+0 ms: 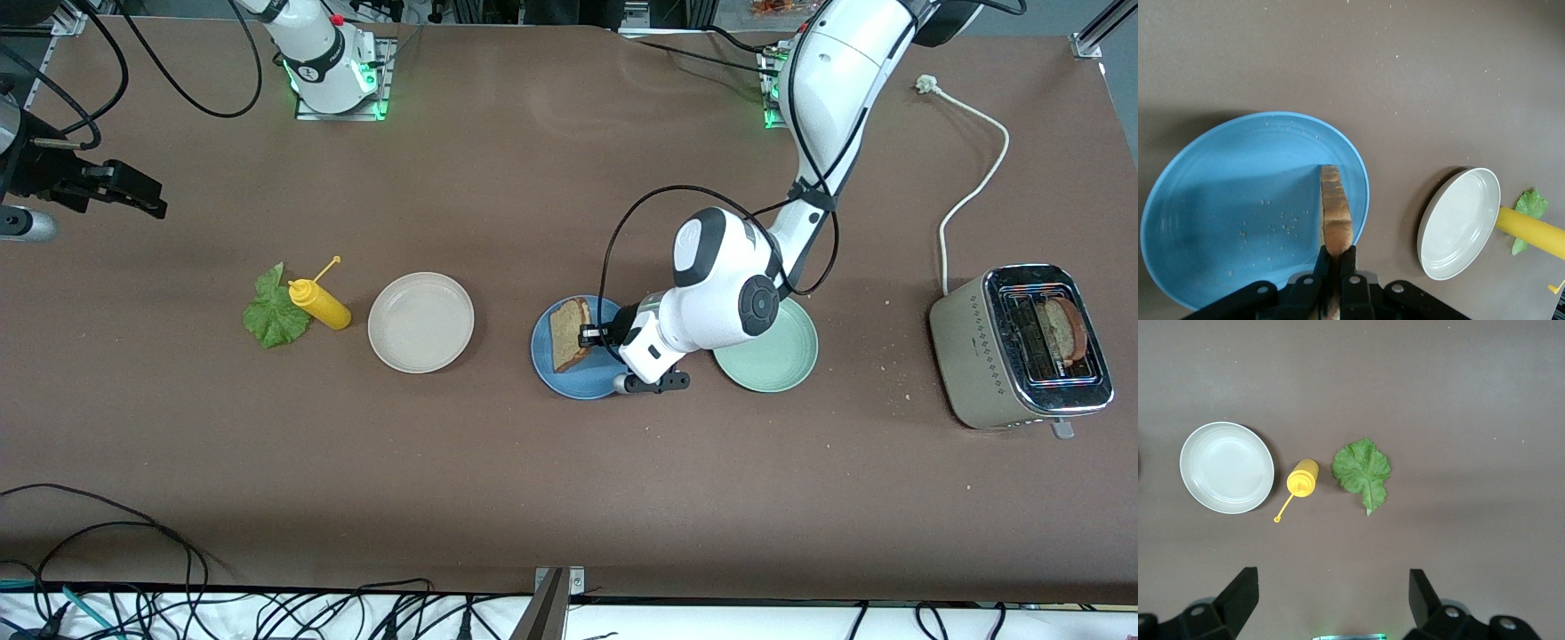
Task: Make sandwich in blue plate with both arms
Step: 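Lower the bread onto the blue plate and open the left gripper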
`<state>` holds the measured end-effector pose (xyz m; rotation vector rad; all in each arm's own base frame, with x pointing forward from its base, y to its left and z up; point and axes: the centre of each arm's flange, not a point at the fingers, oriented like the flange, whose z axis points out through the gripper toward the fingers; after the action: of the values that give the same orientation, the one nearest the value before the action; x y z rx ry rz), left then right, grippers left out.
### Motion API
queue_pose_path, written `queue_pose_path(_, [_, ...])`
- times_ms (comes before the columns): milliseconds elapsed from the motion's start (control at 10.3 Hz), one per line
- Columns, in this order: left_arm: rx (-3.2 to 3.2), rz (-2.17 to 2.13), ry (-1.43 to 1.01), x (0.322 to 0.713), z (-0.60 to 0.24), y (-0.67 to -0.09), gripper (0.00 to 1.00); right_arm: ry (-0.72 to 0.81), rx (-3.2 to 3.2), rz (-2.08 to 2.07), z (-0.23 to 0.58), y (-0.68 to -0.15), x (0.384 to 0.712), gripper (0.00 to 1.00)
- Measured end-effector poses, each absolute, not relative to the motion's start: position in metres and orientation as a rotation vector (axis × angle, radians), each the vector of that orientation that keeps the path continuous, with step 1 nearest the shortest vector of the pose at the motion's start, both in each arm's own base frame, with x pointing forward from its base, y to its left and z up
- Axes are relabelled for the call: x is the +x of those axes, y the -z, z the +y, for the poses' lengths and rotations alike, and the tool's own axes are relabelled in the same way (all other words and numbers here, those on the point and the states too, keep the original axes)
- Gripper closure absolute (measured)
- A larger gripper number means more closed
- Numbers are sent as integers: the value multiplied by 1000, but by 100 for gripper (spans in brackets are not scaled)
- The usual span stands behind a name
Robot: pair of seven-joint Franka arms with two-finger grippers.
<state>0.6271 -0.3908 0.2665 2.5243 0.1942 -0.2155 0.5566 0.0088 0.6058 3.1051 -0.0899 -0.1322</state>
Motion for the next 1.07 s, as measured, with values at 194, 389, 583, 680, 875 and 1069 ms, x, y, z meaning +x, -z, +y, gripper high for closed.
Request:
queue_pose_path(194, [2524, 201, 208, 629, -390, -263, 92, 132, 3105, -90, 9, -606, 557, 0])
queue_pose_path(389, [2525, 207, 196, 631, -388, -263, 92, 133, 3105, -90, 9, -606, 557, 0])
queue_pose_path(583, [2540, 233, 186, 639, -375, -257, 87, 131, 3105, -91, 9, -606, 557, 0])
queue_pose_path(680, [2550, 253, 182, 644, -365, -251, 76, 129, 3105, -90, 9, -606, 557, 0])
queue_pose_path(875, [2559, 269, 182, 647, -356, -244, 49, 135, 3105, -89, 10, -606, 556, 0])
queue_pose_path(1069, [2572, 298, 168, 655, -341, -241, 19, 192, 3100, -98, 7, -603, 552, 0])
